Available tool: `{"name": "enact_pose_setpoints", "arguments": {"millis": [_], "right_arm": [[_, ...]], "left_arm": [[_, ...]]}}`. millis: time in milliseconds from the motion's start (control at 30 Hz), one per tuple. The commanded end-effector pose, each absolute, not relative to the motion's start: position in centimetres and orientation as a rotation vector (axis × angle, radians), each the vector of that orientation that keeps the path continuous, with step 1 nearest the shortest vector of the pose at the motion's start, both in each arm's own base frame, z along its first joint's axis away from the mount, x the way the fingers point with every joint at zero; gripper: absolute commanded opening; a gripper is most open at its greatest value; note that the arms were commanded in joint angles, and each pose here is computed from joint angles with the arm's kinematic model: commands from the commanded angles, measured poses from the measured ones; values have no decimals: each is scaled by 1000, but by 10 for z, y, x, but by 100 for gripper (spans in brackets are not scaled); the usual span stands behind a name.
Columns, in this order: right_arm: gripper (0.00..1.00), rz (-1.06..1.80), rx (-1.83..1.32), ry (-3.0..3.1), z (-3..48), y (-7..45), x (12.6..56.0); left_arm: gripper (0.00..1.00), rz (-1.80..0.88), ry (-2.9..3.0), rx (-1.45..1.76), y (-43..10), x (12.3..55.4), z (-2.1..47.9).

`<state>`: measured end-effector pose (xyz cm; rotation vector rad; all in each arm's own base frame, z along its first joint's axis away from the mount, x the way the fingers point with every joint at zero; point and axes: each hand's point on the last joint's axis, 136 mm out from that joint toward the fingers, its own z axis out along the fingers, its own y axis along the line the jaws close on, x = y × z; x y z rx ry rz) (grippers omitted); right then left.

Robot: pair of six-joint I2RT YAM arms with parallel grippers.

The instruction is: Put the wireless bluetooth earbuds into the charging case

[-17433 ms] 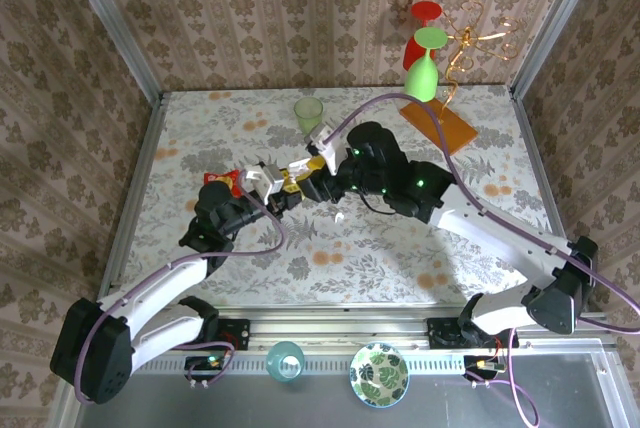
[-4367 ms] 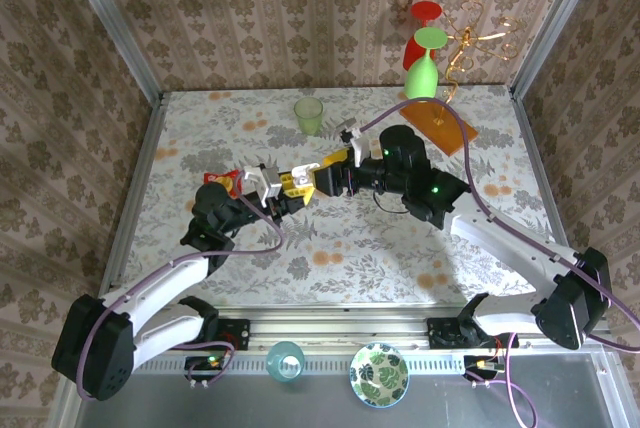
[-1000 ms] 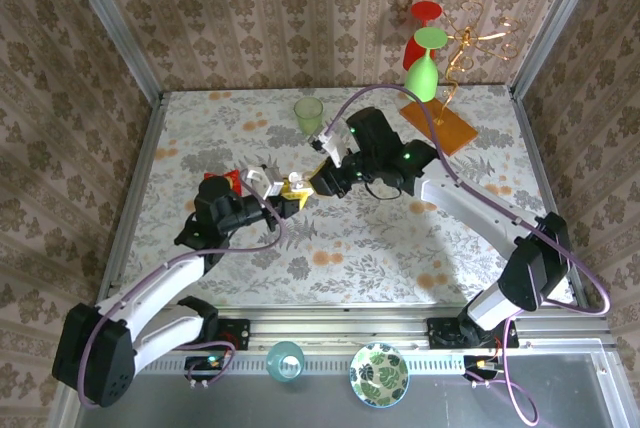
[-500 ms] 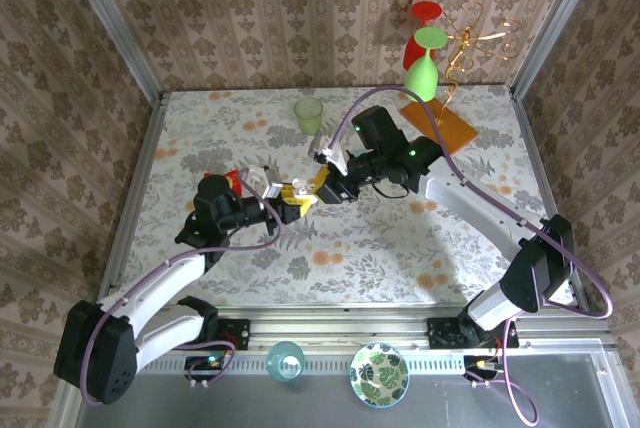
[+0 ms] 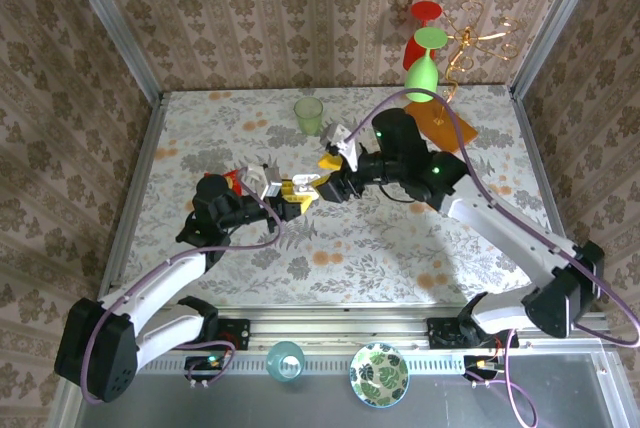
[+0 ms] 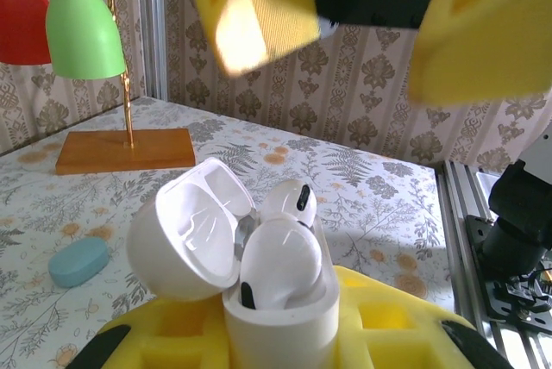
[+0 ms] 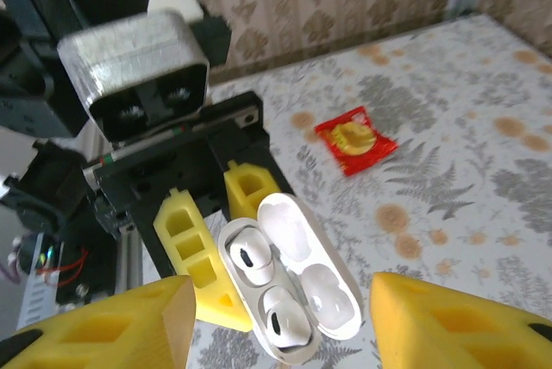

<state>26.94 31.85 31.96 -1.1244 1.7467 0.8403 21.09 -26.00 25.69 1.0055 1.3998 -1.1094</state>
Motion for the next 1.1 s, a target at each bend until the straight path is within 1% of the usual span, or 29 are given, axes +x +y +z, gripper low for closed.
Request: {"name": "enact_pose_setpoints", "arguments": {"millis": [0, 67, 233, 433, 667, 900, 1067], "right_arm": [[61, 791, -835, 1778, 344, 302, 294], [63, 817, -729, 1890, 340, 296, 301], [66, 939, -743, 2125, 314, 312, 295], [65, 947, -693, 2363, 291, 314, 300], [65, 912, -746, 2467, 272, 313, 297], [67, 912, -826, 2436, 275, 306, 283], [68, 991, -931, 2339, 289, 309, 266]], "left_arm": [[0, -1067, 1280, 1052, -262, 209, 276], [0, -1052, 1262, 1066, -263, 208, 276], [0, -1043, 1219, 1122, -266, 203, 275], [0, -1014, 1186, 1163, -268, 203, 276], [0, -994, 1154, 1184, -268, 199, 276], [0, -980, 1203, 1135, -267, 209, 274], [0, -984, 1221, 1105, -267, 214, 274]]}}
